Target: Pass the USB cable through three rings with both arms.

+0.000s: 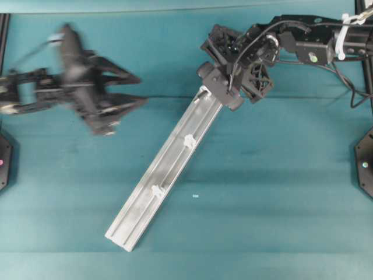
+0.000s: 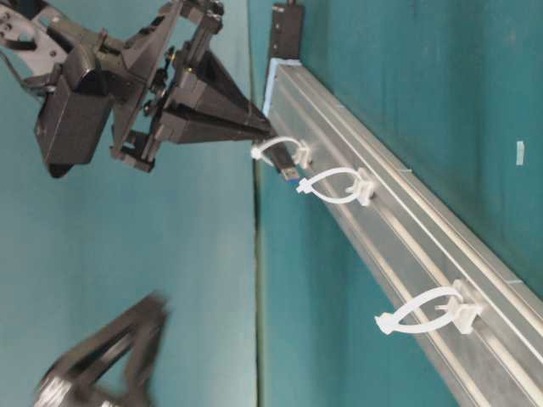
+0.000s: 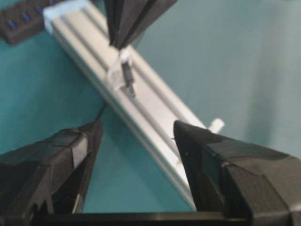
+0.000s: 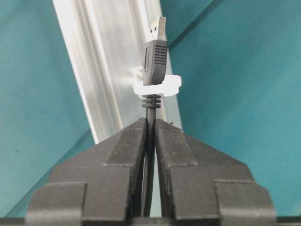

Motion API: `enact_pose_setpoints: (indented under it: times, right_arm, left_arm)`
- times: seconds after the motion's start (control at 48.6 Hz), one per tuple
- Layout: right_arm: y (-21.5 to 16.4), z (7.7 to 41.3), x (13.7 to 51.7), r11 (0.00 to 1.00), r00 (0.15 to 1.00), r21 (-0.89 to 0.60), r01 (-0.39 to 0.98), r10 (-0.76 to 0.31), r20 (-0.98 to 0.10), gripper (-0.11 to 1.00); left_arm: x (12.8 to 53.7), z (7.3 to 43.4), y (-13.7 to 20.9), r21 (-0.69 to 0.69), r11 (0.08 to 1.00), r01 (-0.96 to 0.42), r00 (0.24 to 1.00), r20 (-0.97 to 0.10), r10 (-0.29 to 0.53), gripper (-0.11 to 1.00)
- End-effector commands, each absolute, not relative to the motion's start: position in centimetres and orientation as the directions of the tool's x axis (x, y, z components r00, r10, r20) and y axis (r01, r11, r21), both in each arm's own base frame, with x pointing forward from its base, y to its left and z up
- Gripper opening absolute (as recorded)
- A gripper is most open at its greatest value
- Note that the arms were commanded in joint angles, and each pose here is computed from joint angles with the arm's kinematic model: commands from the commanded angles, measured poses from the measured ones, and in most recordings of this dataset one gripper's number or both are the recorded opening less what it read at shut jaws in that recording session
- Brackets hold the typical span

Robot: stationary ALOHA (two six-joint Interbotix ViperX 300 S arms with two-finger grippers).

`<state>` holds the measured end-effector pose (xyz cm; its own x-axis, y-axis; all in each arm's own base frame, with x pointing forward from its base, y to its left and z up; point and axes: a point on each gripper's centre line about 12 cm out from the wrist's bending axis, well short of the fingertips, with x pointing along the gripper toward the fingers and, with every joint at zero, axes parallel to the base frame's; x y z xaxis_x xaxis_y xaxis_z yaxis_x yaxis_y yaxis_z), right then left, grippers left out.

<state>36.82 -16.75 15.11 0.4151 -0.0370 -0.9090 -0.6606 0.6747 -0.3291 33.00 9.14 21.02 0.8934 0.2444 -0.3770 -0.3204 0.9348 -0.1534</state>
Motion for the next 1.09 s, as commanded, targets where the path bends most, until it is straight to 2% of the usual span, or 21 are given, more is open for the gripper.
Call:
enact_pose_setpoints:
  times: [0.0,0.576,1.07]
  right_arm:
    - [-16.7,14.9,37.0,0.677,0.421,-0.329,-0.659,-0.032,-0.907,0.1]
    - [-16.8,14.6,37.1,0.701,0.434,-0.323,-0.635,-0.021,-0.901,0.1]
    - [-17.1,14.6,37.1,0.712,0.441,-0.326,-0.622,-0.025,-0.897,0.1]
  left_arm:
    - [35.0,20.9,10.2,-0.151,0.932,-0.331,0.89,-0.377,0.255,0.77]
    - [41.4,16.2,12.5,-0.15,0.923,-0.354,0.854,-0.455,0.254,0.78]
    - [43.0,13.2,12.2,-0.234,0.891,-0.389,0.834,-0.501,0.233,0.78]
